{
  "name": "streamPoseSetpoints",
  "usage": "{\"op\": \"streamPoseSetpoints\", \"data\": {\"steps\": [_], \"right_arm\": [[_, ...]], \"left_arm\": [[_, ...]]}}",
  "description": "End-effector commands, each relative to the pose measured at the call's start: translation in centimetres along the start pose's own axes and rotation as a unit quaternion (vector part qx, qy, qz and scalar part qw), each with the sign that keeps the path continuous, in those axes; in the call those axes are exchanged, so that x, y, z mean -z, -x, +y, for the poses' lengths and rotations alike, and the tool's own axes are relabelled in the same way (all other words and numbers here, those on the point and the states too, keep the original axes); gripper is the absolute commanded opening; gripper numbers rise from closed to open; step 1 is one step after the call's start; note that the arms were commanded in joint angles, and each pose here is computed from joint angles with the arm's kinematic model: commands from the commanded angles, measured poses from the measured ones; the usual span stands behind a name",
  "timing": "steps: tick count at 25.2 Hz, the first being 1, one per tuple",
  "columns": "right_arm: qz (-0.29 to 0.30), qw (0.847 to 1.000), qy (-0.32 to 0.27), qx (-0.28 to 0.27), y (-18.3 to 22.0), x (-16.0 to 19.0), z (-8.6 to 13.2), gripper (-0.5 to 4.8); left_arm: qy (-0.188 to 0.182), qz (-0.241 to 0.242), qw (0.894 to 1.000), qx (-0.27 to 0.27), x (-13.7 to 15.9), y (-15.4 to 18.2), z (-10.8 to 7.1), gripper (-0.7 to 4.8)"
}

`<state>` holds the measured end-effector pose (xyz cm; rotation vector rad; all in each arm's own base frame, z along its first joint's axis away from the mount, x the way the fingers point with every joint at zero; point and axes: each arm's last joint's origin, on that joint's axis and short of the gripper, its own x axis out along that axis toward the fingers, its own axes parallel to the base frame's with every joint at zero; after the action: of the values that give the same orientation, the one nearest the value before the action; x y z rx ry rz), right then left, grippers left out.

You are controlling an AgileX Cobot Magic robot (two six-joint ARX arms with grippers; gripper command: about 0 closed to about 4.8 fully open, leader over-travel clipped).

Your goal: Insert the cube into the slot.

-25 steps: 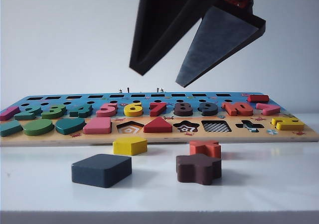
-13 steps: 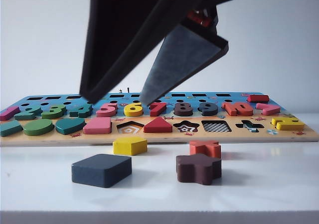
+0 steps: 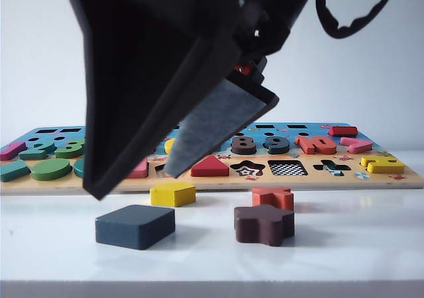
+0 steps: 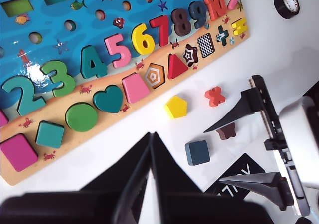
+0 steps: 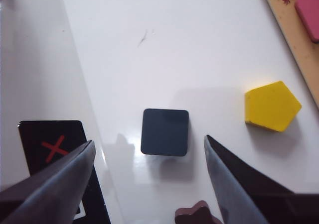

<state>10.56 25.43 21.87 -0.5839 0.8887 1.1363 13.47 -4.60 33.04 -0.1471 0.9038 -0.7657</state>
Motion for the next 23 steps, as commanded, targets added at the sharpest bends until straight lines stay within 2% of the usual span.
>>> {"op": "streamPoseSetpoints", "data": {"steps": [1, 8, 15, 18, 23], "right_arm": [[-0.012, 1.0, -0.018, 0.011, -0.1, -0.3, 0.0, 3.94], [-0.022, 0.999, -0.027, 0.015, -0.4, -0.6, 0.2, 3.9], [-0.007, 0.999, -0.027, 0.016, -1.4, -0.5, 0.2, 3.8], [-0.001, 1.0, -0.026, 0.016, -1.7, -0.4, 0.2, 3.57], [0.005, 1.0, -0.023, 0.016, -2.1, -0.3, 0.1, 2.9]], "left_arm": [[-0.008, -0.009, 1.0, 0.002, -0.2, 0.1, -0.1, 0.17], [-0.008, -0.009, 1.0, 0.002, -0.2, 0.1, -0.1, 0.17], [-0.008, -0.009, 1.0, 0.002, -0.2, 0.1, -0.1, 0.17], [-0.008, -0.009, 1.0, 0.002, -0.3, 0.1, -0.1, 0.17], [-0.008, -0.009, 1.0, 0.002, -0.3, 0.1, -0.1, 0.17]]}}
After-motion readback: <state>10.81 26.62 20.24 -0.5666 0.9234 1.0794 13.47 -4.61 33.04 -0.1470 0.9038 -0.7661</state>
